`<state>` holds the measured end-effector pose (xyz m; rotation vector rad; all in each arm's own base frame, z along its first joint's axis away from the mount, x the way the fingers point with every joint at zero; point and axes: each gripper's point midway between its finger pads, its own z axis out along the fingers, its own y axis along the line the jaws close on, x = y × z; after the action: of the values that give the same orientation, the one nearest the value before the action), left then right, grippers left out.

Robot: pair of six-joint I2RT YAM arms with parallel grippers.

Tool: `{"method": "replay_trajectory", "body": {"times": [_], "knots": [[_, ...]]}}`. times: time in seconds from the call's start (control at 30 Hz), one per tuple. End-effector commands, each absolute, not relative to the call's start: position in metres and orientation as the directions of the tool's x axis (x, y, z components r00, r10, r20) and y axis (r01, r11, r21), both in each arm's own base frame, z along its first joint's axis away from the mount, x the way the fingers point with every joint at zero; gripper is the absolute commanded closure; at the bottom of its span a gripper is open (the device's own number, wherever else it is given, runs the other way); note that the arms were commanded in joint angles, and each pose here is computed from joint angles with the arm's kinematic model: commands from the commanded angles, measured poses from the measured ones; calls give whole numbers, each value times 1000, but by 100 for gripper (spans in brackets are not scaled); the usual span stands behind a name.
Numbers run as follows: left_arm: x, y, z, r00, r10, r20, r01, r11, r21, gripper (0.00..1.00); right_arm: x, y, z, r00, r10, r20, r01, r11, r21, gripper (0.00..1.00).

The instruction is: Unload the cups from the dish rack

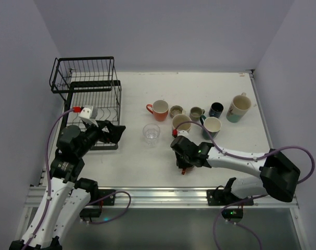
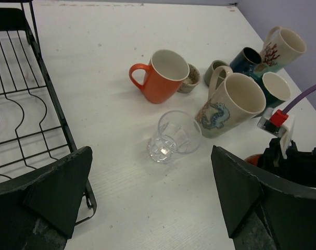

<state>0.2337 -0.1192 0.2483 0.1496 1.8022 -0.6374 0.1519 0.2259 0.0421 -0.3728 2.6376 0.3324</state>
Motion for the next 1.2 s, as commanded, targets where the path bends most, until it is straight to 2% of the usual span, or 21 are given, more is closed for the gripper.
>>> {"method": "replay_trajectory", "body": {"times": [0.0,0.1,0.17,0.23,0.27,0.4,0.47,0.57,0.6,0.7,0.77,0.93,1.0,1.17], "knots": [[234,-119,249,-308,-182,-934,429,850,-307,0,177,244,50,-831,-142,-539,-279,943,182,100],[234,-118,248,-310,-180,-933,425,852,-306,0,179,246,44,-830,-139,-540,-275,945,180,100],[234,-119,247,-314,-179,-933,427,850,-307,0,179,247,43,-829,-139,-542,-276,944,181,95],[235,-119,248,-312,-179,-933,425,852,-306,0,178,247,43,-830,-138,-540,-279,941,188,83],[235,-119,248,-312,-178,-933,427,851,-305,0,178,247,46,-828,-133,-545,-279,940,195,73],[236,-119,247,-315,-179,-932,421,854,-306,0,175,246,58,-819,-116,-561,-284,933,222,54],[237,-118,247,-314,-179,-932,418,856,-305,0,175,247,64,-817,-115,-565,-290,929,231,48],[238,-117,246,-315,-180,-932,408,861,-304,0,174,248,74,-811,-105,-576,-297,922,250,35],[239,-116,246,-316,-180,-932,405,862,-304,0,174,247,82,-803,-98,-588,-301,918,259,27],[240,-114,246,-313,-182,-932,392,869,-301,0,175,246,102,-781,-86,-619,-319,906,277,15],[240,-116,246,-313,-175,-934,405,864,-298,0,177,246,134,-734,-58,-676,-353,883,308,3],[238,-123,258,-304,-174,-937,445,843,-301,0,184,219,224,-559,71,-826,-400,850,343,1],[236,-127,279,-277,-192,-942,475,824,-308,0,184,194,275,-444,189,-876,-396,835,381,1],[225,-128,356,-136,-236,-962,534,801,-272,0,160,129,375,-192,427,-884,-457,758,466,1]]}}
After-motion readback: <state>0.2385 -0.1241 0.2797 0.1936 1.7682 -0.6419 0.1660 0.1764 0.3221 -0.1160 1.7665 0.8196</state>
